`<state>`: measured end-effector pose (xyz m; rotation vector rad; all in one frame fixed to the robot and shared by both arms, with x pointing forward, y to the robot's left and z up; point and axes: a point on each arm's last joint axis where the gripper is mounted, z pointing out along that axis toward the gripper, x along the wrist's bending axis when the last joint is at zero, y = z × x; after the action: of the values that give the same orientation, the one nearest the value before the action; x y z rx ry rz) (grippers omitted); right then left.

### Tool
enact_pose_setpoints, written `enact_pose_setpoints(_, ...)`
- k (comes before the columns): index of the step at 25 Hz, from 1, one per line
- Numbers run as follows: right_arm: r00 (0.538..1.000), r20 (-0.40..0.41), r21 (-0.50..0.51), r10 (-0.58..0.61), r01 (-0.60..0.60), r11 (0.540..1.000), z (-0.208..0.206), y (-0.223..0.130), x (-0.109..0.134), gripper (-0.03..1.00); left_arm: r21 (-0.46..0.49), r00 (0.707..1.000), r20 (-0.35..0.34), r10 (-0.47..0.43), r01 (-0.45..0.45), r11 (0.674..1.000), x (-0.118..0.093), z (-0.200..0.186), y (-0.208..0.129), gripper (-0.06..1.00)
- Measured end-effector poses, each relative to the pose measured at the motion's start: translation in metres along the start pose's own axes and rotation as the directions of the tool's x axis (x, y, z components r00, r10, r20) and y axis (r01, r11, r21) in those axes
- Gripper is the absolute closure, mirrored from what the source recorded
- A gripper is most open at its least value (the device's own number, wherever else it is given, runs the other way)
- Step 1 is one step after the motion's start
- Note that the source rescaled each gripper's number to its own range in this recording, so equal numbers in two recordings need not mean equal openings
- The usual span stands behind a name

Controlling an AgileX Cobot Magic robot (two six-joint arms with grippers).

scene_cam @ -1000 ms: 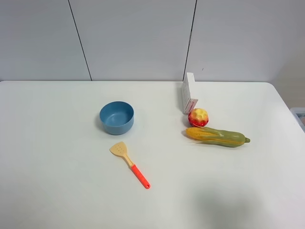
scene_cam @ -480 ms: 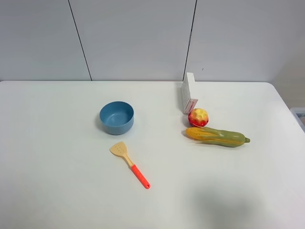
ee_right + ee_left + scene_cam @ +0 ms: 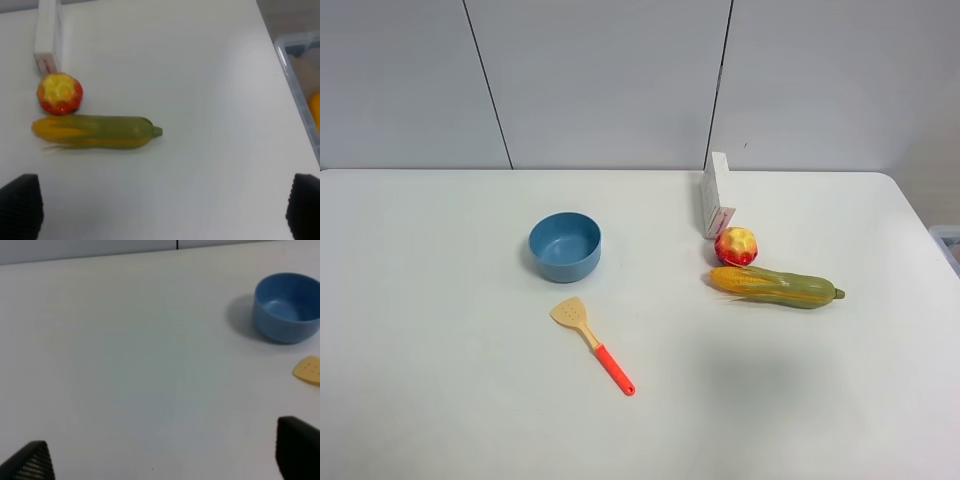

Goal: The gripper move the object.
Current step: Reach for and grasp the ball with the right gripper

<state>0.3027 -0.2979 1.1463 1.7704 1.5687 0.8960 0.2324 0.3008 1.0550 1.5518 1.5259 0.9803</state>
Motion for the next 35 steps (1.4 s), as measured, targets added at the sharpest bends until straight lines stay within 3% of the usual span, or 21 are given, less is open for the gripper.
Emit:
enact_pose_setpoints(8, 0.999, -0.048, 0.144, 0.01, -0.003, 0.99, 0.04, 0.091, 0.008, -0.03, 0.0, 1.0, 0.0, 0.0, 0.0, 1.0, 0.0, 0.0, 0.0, -0.06)
enact_pose_setpoints(15, 0.999, -0.045, 0.277, 0.022, -0.009, 0.961, 0.102, 0.141, 0.008, -0.03, 0.0, 1.0, 0.0, 0.0, 0.0, 1.0, 0.0, 0.0, 0.0, -0.06)
enact_pose_setpoints(22, 0.994, -0.099, 0.366, 0.053, -0.014, 0.931, 0.157, 0.158, 0.011, -0.03, 0.0, 1.0, 0.0, 0.0, 0.0, 1.0, 0.0, 0.0, 0.0, -0.06)
enact_pose_setpoints(29, 0.989, -0.142, 0.388, 0.046, 0.013, 0.922, 0.185, 0.169, 0.023, -0.03, 0.0, 1.0, 0.0, 0.0, 0.0, 1.0, 0.0, 0.0, 0.0, -0.06)
enact_pose_setpoints(35, 0.981, -0.17, 0.359, -0.099, 0.155, 0.92, 0.198, 0.179, 0.079, -0.03, 0.0, 1.0, 0.0, 0.0, 0.0, 1.0, 0.0, 0.0, 0.0, -0.06)
